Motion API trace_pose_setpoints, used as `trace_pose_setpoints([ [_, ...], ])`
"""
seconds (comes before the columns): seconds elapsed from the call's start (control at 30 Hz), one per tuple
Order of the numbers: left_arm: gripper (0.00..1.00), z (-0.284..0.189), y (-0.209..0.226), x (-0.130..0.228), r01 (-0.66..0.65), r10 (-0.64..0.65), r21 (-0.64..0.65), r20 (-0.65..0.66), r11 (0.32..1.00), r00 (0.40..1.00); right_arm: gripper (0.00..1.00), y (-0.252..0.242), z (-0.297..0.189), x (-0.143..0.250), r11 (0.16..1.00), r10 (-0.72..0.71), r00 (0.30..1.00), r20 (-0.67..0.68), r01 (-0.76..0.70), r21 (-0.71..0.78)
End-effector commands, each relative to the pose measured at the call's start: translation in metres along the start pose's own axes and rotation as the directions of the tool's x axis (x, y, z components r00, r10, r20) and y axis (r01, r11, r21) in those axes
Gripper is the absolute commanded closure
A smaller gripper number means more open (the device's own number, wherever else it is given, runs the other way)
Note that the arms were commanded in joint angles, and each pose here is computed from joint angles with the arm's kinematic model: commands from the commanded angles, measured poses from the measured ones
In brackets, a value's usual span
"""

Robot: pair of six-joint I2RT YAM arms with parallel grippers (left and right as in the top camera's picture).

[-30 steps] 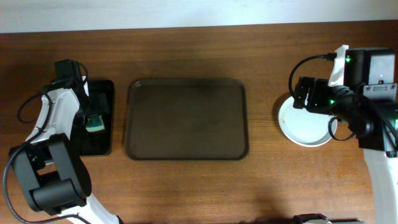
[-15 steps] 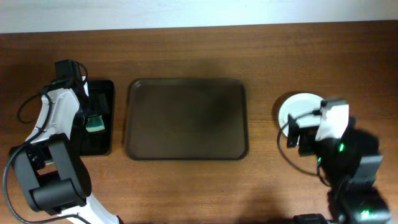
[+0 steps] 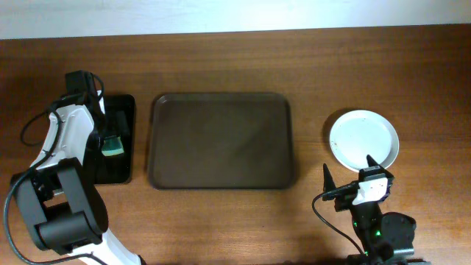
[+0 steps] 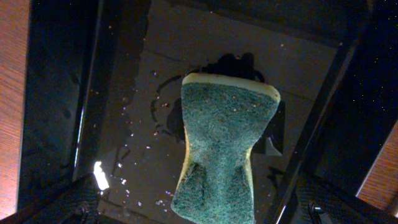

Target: Clean dirty plates on tray and stack at the side

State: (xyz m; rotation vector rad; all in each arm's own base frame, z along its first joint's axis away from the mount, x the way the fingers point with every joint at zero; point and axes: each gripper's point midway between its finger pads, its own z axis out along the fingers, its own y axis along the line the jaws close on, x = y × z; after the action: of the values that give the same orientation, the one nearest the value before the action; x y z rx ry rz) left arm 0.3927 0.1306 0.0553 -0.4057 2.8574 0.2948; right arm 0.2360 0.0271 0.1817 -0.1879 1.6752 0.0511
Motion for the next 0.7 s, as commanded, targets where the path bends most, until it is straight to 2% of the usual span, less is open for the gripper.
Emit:
trace_pose_setpoints([
  [0.0, 0.01, -0.001, 0.004, 0.001, -0.001, 0.001, -0.009, 0.001, 1.0, 1.0, 0.02, 0.007, 0.003, 0.005, 0.999, -0.016, 0.999, 0.047, 0.018, -0.035],
  [0.1, 0.01, -0.001, 0.004, 0.001, -0.001, 0.001, -0.009, 0.001, 1.0, 1.0, 0.02, 0.01, 0.008, 0.02, 0.999, -0.014, 0.999, 0.028, 0.015, -0.047],
  [0.67, 0.01, -0.001, 0.004, 0.001, -0.001, 0.001, -0.009, 0.001, 1.0, 1.0, 0.02, 0.01, 0.011, 0.02, 0.999, -0.024, 0.998, 0.06, 0.027, -0.045],
])
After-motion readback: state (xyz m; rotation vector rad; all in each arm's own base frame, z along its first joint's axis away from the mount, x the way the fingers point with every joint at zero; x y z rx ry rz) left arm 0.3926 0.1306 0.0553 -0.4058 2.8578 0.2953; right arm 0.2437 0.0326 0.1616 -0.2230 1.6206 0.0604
